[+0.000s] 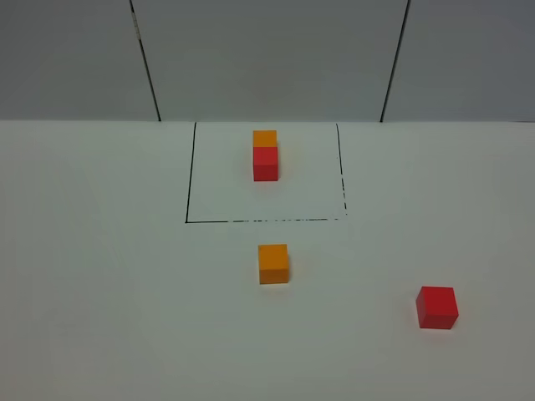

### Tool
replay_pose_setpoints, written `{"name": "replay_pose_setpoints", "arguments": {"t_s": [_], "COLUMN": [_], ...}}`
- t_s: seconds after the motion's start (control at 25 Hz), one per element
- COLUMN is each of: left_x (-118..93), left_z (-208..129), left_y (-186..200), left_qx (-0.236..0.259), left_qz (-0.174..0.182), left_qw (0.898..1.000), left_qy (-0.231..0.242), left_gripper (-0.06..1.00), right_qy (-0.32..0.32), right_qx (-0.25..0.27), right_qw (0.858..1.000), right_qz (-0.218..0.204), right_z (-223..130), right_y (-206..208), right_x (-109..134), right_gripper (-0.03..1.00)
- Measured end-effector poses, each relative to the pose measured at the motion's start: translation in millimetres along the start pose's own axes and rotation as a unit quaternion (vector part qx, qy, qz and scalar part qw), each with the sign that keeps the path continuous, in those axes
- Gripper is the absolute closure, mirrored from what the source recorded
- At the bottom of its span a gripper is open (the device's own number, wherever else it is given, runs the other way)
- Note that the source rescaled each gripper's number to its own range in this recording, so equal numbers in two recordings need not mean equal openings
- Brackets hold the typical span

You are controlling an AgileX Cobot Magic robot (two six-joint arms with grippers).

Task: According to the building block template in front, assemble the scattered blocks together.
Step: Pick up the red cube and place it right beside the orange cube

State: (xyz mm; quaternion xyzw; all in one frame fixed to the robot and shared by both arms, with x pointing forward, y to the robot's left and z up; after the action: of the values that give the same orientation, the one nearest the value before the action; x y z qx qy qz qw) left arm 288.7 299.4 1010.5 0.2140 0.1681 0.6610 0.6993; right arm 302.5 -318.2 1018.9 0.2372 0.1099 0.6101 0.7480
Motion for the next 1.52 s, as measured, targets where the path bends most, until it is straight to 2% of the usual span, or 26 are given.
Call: {"name": "replay_pose_setpoints", "arguments": {"t_s": [1.52], "left_x": [0.0], "left_z": [0.0], "left_y": [0.0], "left_qx": [0.0], "left_qz": [0.0], "left_qw": [1.0], "left_qy": [0.0], "left_gripper": [0.37], "right_qy": [0.0], "right_qx": [0.0], "right_qw": [1.0], "right_qz": [0.0], "right_z": [0.0], "right_y": [0.0], "right_x": [0.0], "right_gripper": [0.24]}}
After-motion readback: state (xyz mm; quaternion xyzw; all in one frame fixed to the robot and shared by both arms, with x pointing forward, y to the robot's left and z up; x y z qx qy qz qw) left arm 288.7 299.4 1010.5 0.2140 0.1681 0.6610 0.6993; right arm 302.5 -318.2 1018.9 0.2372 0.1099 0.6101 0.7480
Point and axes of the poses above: a point on each arm's last joint axis where the gripper is mounted, y pointing back along that axis away from the gripper, x along the wrist's bending axis when the last joint is at zero, z = x × y, the point moved 7 cm from there along -y, pointing out along that axis toward the gripper, and after that the axes turned 6 degrees about -y, right-handed, at the moved point
